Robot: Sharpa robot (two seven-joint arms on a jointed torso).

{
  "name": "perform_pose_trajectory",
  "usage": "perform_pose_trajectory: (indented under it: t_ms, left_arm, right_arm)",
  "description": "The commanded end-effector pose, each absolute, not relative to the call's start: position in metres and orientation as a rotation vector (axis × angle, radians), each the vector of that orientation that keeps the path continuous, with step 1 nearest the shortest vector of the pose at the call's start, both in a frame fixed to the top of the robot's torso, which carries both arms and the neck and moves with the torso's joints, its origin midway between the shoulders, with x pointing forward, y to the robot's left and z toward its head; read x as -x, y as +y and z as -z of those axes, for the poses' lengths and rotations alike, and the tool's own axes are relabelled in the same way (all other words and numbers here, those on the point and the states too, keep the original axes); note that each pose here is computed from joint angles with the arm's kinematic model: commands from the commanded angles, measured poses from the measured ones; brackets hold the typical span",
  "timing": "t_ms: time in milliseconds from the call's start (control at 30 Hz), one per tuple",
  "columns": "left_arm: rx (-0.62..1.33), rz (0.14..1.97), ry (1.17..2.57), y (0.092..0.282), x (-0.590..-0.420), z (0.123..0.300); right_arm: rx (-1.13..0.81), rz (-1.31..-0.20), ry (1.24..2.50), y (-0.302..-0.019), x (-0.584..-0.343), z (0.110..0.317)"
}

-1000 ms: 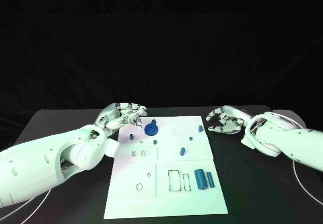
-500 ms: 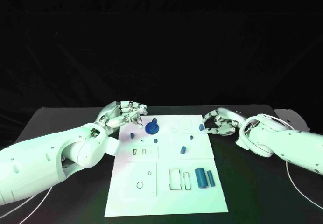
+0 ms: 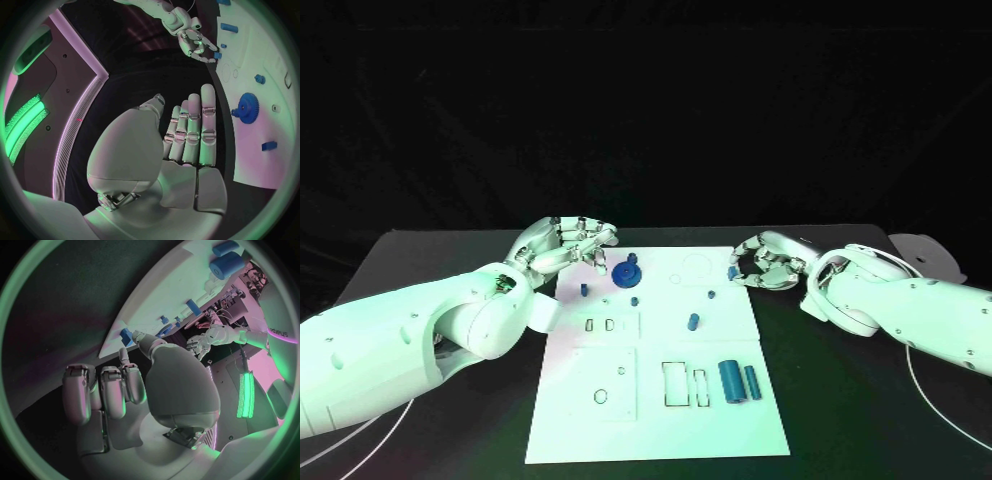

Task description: Assemble the parts on the task board

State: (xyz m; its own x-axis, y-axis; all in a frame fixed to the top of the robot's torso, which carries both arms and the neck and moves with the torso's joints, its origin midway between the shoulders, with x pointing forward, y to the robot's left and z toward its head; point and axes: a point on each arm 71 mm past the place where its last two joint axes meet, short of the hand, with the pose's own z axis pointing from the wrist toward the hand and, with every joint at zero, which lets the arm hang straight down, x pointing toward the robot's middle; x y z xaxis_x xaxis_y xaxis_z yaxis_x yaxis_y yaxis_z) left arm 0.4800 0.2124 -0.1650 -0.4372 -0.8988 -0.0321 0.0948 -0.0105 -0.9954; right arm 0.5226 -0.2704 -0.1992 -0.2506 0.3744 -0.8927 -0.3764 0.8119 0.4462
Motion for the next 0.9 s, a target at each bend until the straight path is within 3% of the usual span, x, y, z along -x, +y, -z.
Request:
perform_pose_trajectory:
  t_ms: [33, 900]
  left_arm:
    - [0.873, 1.592, 1.464, 0.2099, -0.4794, 0.1641]
    - [0.874, 1.591, 1.466, 0.2103, -0.4797, 0.1643]
  right_arm:
    - [0.004, -0.708, 1.695, -0.2685, -0.5232, 0.2010]
    - [0.003, -0.697, 1.725, -0.2642, -0.5269, 0.2073]
